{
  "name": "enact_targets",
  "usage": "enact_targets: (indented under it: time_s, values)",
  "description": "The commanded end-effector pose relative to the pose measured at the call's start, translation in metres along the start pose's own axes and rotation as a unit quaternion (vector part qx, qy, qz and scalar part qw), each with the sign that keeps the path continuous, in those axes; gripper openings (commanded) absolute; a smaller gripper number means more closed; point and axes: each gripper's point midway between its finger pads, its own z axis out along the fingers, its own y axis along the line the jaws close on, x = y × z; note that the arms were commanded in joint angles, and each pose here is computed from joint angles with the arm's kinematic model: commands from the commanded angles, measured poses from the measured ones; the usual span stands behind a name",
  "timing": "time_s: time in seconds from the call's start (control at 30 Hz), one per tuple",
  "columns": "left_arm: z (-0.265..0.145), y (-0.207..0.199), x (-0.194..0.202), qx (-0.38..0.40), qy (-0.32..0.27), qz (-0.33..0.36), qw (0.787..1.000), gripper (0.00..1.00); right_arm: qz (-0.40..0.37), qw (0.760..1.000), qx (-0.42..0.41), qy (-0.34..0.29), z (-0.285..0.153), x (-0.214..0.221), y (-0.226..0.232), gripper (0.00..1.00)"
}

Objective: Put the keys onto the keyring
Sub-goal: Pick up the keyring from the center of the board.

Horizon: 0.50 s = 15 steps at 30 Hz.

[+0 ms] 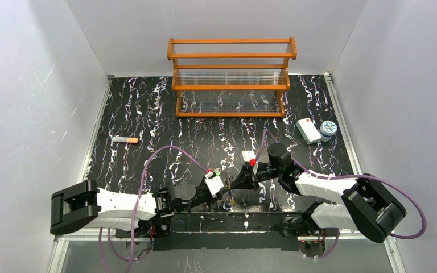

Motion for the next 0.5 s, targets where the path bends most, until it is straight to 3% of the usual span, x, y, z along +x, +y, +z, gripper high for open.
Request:
enact_targets:
  time_s: [0.0,0.37,0.47]
  values:
    - [-0.004,0.005,0.005,-0.014,0.003,0.001,1.000,0.18,-0.041,0.999,-0.011,-0.028,0.001,-0.023,0.002,0.01]
    - [0.004,-0.005,-0.001,0.011,0.000,0.000,1.000,0.00,-0.038,0.999,-0.015,-0.027,0.002,-0.022,0.001,0.01]
    - [0.003,-0.005,-0.003,0.011,-0.004,-0.001,1.000,0.00,-0.035,0.999,-0.015,-0.026,0.002,-0.021,0.001,0.01]
